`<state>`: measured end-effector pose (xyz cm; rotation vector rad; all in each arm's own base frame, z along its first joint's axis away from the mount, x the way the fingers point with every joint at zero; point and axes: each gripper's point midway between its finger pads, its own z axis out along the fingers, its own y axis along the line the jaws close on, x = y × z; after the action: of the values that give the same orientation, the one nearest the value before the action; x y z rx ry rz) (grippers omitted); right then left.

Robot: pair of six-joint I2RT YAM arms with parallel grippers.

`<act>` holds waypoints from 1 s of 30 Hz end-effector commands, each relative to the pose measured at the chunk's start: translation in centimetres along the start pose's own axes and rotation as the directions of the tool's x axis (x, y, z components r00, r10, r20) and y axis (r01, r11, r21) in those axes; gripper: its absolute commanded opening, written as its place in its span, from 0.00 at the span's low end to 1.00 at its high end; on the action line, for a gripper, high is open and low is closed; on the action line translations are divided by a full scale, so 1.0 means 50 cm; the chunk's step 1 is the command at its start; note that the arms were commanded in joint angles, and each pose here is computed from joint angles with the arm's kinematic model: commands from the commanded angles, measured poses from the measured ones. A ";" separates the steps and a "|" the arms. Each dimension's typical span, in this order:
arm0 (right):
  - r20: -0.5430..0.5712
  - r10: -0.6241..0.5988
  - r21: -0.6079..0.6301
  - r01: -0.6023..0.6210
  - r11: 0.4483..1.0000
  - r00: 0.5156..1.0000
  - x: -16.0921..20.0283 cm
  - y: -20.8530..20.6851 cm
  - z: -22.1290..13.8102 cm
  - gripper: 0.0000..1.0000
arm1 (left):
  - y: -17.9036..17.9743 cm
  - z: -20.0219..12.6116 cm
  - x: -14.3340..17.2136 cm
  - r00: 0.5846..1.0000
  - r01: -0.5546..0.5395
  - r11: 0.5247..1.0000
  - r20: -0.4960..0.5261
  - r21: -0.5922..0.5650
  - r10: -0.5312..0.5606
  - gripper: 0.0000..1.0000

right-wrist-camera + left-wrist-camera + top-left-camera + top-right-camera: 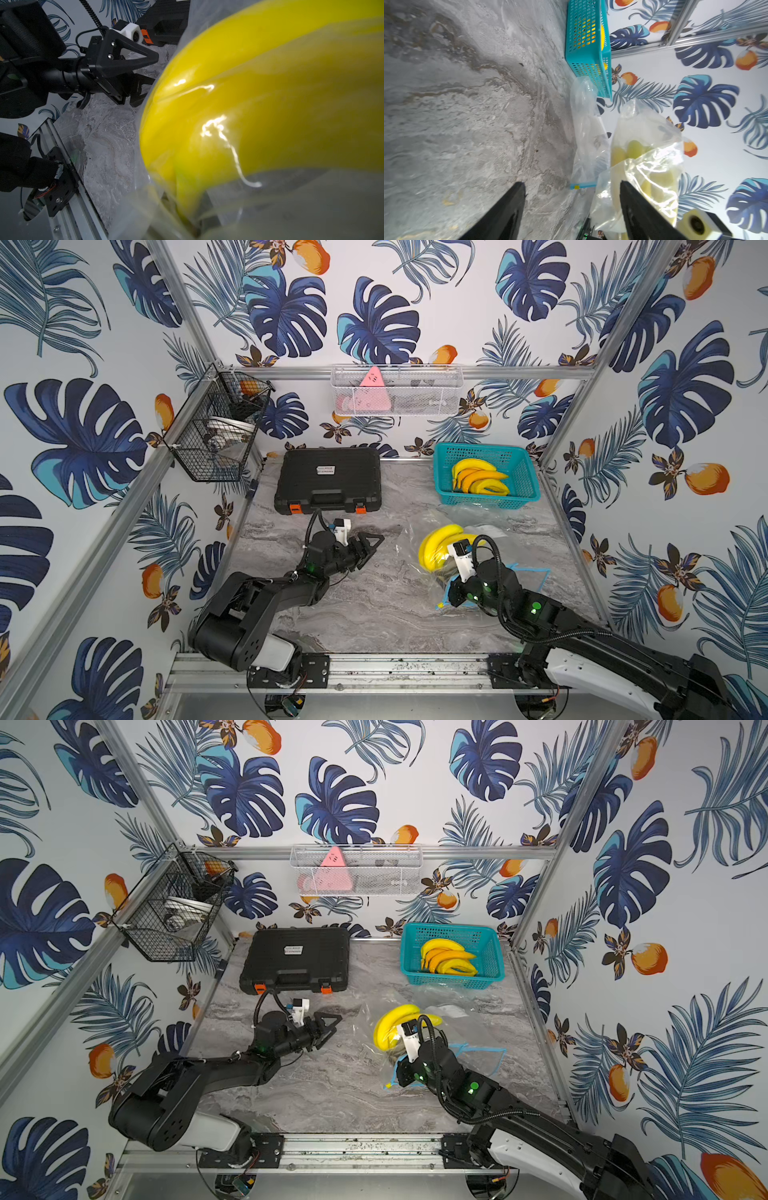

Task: Open the zip-top bag and take out the banana
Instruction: Pick up the banana from the zipper food storage bag.

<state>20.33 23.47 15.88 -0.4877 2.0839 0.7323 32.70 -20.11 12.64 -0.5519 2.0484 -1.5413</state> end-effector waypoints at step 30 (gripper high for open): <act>0.037 0.009 -0.016 -0.008 1.000 0.999 -0.036 0.017 0.040 0.08 | -0.032 0.054 -0.013 0.999 -0.010 0.999 -0.039 0.049 0.012 0.00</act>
<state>22.09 25.98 16.43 -0.4844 2.0575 0.7647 34.40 -23.45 15.64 -0.4725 1.9541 -1.7303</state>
